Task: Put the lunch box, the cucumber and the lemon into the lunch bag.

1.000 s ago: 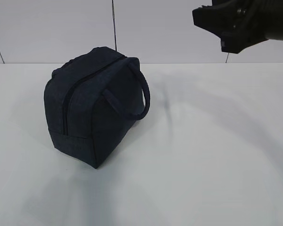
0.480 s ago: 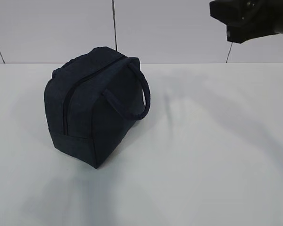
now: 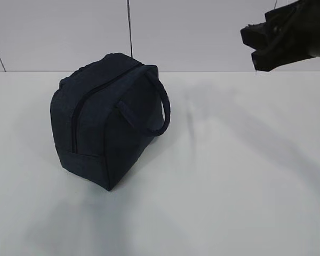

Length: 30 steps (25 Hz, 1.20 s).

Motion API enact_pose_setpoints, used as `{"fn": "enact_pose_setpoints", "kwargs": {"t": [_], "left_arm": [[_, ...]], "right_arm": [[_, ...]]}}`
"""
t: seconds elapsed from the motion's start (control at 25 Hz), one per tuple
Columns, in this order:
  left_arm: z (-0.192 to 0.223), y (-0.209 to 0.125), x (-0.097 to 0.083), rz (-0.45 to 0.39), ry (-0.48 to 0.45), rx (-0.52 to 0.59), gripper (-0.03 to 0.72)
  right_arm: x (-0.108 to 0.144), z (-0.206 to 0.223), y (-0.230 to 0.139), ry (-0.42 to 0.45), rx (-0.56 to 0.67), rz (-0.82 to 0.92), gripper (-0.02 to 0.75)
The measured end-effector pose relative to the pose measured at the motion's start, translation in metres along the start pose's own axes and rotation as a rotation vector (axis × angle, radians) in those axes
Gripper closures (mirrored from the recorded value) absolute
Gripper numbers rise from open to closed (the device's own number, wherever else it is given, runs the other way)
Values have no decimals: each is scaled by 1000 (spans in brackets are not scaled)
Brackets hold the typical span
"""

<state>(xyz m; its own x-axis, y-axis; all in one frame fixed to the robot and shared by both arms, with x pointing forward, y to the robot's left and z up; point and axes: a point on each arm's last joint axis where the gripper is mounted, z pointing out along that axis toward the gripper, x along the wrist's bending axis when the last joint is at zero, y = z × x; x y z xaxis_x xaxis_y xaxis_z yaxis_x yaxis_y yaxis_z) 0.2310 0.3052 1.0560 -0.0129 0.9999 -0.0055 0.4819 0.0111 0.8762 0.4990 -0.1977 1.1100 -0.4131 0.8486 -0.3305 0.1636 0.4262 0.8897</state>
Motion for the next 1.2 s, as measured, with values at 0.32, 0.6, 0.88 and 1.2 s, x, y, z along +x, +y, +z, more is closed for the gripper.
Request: {"fn": "enact_pose_setpoints", "kwargs": {"t": [0.32, 0.6, 0.88, 1.2], "left_arm": [[0, 0, 0, 0, 0, 0, 453], [0, 0, 0, 0, -1, 0, 453], [0, 0, 0, 0, -1, 0, 453], [0, 0, 0, 0, -1, 0, 453]], "right_arm": [[1, 0, -3, 11, 31, 34, 370], [13, -1, -7, 73, 101, 20, 371], [21, -3, -14, 143, 189, 16, 371], [24, -16, -9, 201, 188, 74, 371]]}}
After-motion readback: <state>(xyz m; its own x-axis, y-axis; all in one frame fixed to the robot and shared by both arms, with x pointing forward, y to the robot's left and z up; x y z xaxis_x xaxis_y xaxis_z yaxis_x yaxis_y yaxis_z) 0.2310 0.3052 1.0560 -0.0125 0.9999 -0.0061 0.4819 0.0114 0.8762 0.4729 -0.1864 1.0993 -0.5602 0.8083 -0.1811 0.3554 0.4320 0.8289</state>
